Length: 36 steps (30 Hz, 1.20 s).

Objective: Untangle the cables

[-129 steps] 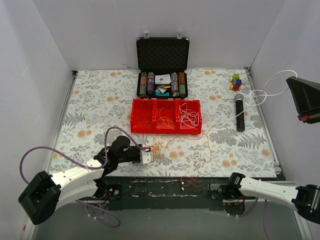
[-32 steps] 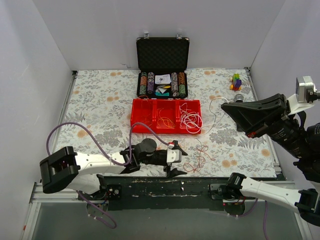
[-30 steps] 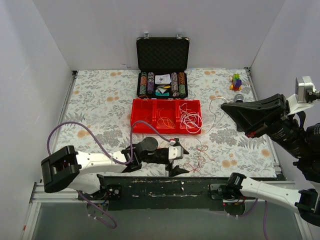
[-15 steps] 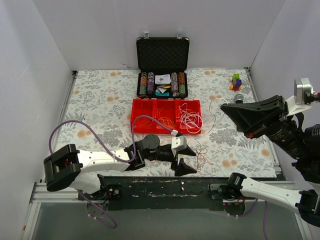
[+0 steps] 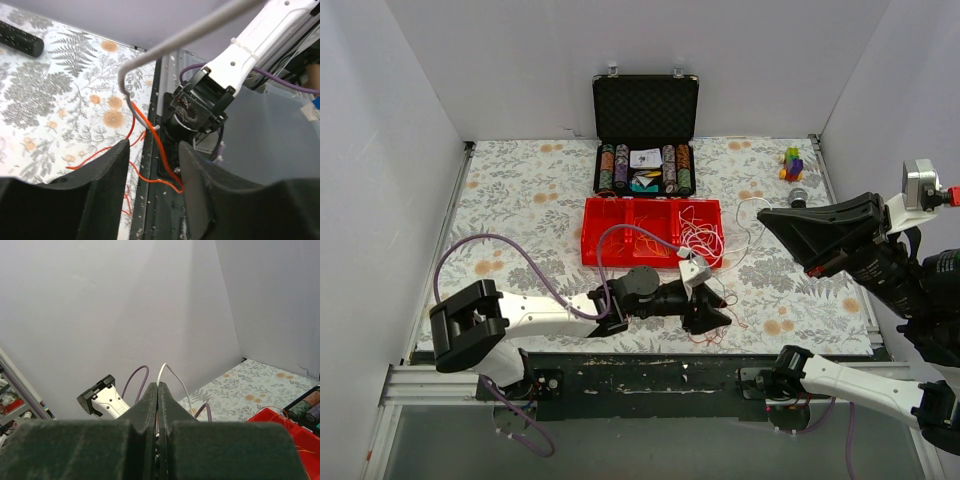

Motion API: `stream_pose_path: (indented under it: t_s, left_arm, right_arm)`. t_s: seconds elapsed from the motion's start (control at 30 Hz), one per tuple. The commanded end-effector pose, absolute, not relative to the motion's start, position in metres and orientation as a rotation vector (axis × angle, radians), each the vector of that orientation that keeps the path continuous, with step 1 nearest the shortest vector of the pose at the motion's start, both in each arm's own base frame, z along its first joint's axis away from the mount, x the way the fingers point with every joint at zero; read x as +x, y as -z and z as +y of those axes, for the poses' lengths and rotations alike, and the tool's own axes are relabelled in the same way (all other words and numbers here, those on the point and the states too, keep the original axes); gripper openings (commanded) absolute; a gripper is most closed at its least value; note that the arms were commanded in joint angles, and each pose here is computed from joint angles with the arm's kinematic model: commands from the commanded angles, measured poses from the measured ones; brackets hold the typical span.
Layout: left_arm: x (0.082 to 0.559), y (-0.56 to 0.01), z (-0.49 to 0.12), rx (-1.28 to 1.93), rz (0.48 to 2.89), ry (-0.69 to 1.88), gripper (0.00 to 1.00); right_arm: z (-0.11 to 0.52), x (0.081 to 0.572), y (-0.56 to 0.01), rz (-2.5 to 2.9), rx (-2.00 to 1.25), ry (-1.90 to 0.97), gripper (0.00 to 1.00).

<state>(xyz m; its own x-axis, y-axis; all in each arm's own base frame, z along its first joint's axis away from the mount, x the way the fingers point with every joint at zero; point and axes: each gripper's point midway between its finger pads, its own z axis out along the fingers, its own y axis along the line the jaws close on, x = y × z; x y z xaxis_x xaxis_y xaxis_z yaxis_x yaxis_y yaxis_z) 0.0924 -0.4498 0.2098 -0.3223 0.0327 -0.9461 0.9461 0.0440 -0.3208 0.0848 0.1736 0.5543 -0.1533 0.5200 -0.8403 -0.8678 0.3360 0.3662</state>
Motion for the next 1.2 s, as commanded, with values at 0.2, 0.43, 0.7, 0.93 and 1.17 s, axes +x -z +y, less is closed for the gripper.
stream_pose_path:
  t_s: [0.2,0.43,0.7,0.93,1.17]
  left_arm:
    - [0.117,-0.203,-0.424,1.004,1.568,1.257,0.00]
    - [0.177,-0.161,-0.360,0.962,1.635,1.015,0.00]
    - [0.150,-0.161,-0.352,1.105,1.521,1.147,0.00]
    - [0.146,-0.247,-0.371,1.149,1.242,1.196,0.00]
    - [0.167,-0.407,-0.376,1.066,0.867,1.126,0.00]
  right_arm:
    - [0.139,0.078,-0.582,1.098,-0.316,-1.232,0.01]
    - [0.089,0.071,-0.616,1.039,-0.259,-1.116,0.01]
    - [0.051,0.066,-0.632,0.984,-0.188,-1.058,0.01]
    - [0.083,0.087,-0.616,1.070,-0.222,-1.015,0.01]
    - [0.118,0.121,-0.577,1.196,-0.231,-0.914,0.01]
